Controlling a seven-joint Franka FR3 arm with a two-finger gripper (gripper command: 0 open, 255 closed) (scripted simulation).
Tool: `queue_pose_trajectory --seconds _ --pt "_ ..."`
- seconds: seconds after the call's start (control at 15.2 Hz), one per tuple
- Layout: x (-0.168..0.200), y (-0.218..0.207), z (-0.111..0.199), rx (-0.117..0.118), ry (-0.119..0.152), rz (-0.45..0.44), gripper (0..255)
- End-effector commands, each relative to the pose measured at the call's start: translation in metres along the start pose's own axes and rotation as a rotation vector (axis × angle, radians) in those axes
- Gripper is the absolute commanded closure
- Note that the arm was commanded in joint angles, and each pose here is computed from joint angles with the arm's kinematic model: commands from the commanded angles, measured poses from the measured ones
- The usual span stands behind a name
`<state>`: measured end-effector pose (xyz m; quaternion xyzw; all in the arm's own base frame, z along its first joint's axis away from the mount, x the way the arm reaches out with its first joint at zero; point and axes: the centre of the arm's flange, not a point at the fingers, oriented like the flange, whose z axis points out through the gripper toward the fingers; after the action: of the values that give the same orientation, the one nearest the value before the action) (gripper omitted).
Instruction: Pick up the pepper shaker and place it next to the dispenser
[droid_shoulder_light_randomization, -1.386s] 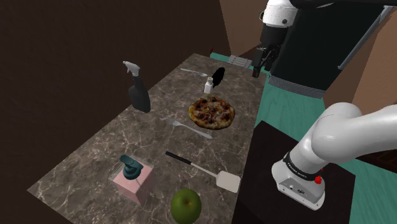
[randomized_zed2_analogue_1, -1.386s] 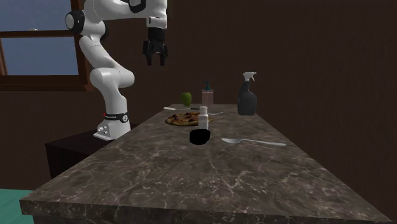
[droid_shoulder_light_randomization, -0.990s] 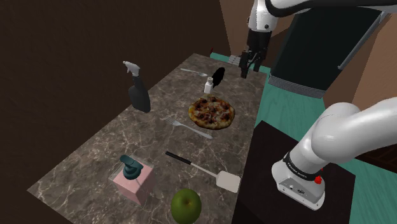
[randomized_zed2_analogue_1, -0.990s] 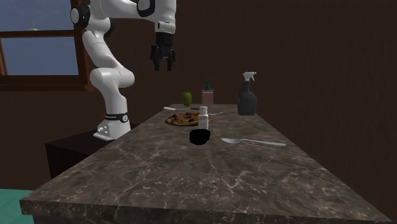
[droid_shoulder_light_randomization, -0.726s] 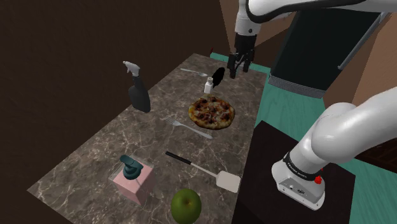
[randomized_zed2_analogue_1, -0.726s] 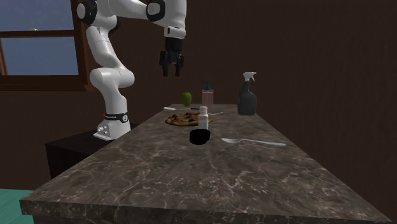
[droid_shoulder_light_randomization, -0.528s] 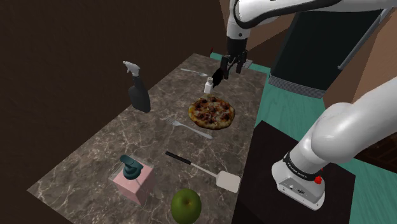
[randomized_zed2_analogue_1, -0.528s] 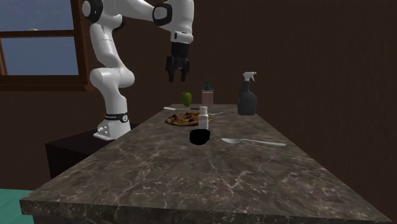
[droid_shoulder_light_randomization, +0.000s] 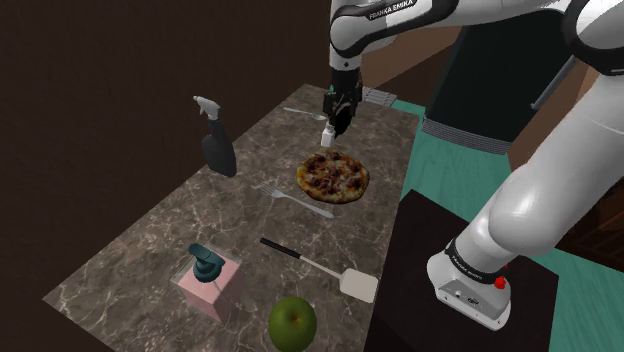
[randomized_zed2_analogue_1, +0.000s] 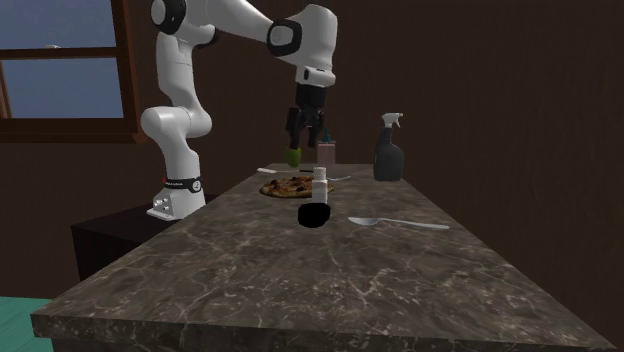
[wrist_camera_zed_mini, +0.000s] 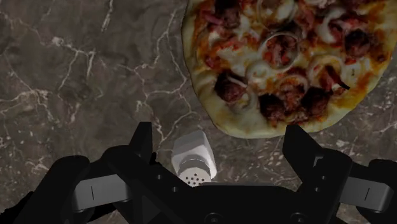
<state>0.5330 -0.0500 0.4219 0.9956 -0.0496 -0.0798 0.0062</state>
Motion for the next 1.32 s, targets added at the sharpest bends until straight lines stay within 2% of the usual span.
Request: queue_pose_trajectory --seconds 0.0,0.4,0.86,1.25 --pt "0.027 0.0 0.011 -0.006 -0.005 0.005 0" --pt "0.097 0.005 0.041 -0.023 -0.022 0.018 0" --pt "0.096 0.006 0.078 -0.023 -0.022 0.018 0" --pt "0.096 0.006 0.081 -0.023 -0.022 0.018 0"
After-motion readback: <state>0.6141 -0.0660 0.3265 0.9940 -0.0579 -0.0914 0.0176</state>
